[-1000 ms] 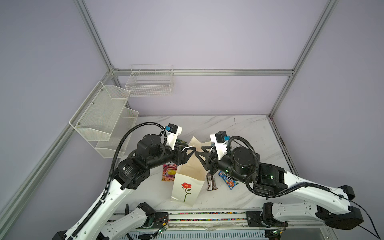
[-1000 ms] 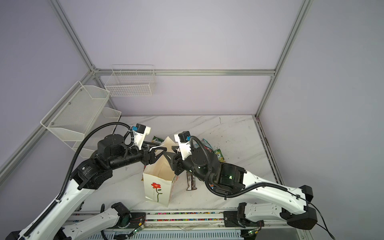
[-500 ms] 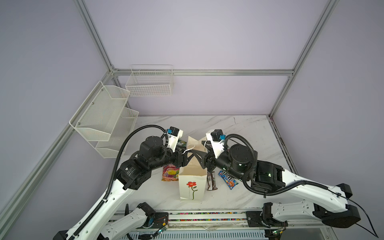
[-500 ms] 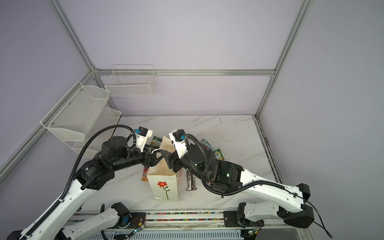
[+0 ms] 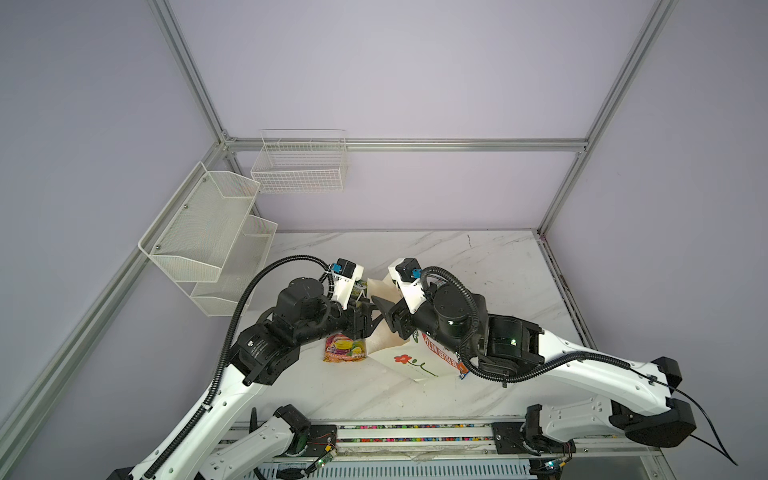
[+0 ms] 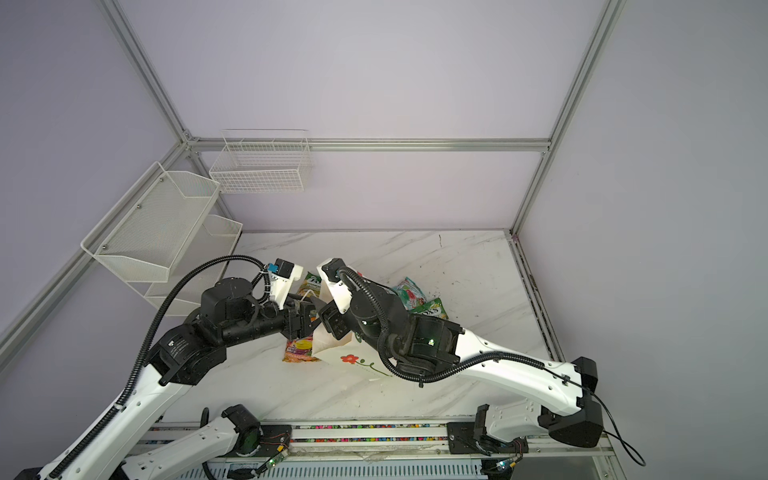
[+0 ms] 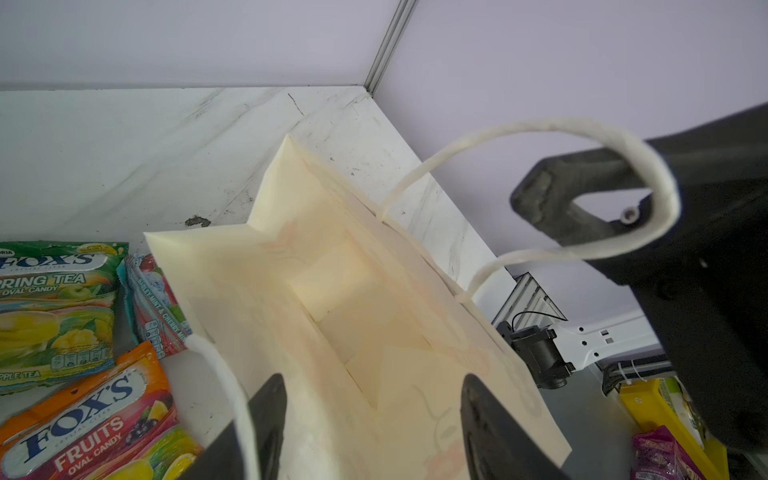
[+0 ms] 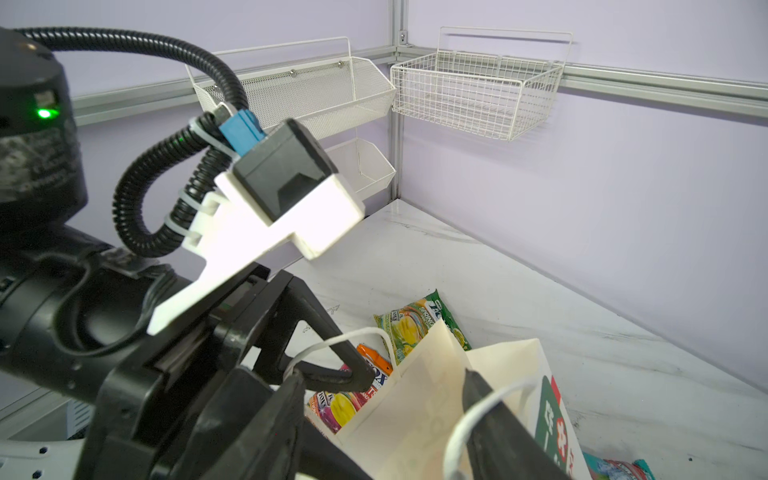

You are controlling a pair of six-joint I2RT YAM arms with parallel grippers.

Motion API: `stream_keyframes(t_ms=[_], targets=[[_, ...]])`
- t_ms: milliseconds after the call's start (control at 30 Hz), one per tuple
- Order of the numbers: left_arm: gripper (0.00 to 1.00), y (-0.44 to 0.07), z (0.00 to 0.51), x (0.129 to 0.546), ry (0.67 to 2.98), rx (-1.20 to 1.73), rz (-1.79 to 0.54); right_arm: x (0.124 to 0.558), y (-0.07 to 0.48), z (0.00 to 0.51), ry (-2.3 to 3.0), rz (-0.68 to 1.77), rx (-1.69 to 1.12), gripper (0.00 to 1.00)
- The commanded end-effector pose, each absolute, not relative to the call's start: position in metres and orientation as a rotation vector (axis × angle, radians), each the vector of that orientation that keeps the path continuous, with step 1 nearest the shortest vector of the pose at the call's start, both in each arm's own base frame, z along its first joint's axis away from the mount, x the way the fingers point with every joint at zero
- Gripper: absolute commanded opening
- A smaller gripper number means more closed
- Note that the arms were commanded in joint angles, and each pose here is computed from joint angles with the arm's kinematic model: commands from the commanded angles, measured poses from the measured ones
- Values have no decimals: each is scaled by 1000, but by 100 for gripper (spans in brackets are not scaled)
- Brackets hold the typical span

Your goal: Place the snacks into the paper bag

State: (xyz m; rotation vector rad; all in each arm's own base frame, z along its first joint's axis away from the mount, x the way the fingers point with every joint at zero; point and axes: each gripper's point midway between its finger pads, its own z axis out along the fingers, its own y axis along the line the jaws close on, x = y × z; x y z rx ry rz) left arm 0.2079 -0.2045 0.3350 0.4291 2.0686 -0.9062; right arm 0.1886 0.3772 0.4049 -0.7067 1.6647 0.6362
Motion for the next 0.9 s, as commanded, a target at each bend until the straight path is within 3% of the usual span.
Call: stream_keyframes(t_ms=[0,133,233,367,867], targets=[[66,-204,325,205,2077,441,-909,188,369,410,1655,621,-686,56],[68,-199,321,206,2090,409,-882,189,358,410,1657,633,-634,47],[85,-192,319,209,2131,369,-831,192,351,404,1676,631,-584,43],[100,-179,317,209,2182,322,-760,195,343,396,1699,622,-534,40],[96,-152,277,220,2287,173,-567,192,342,392,1708,661,-510,34]])
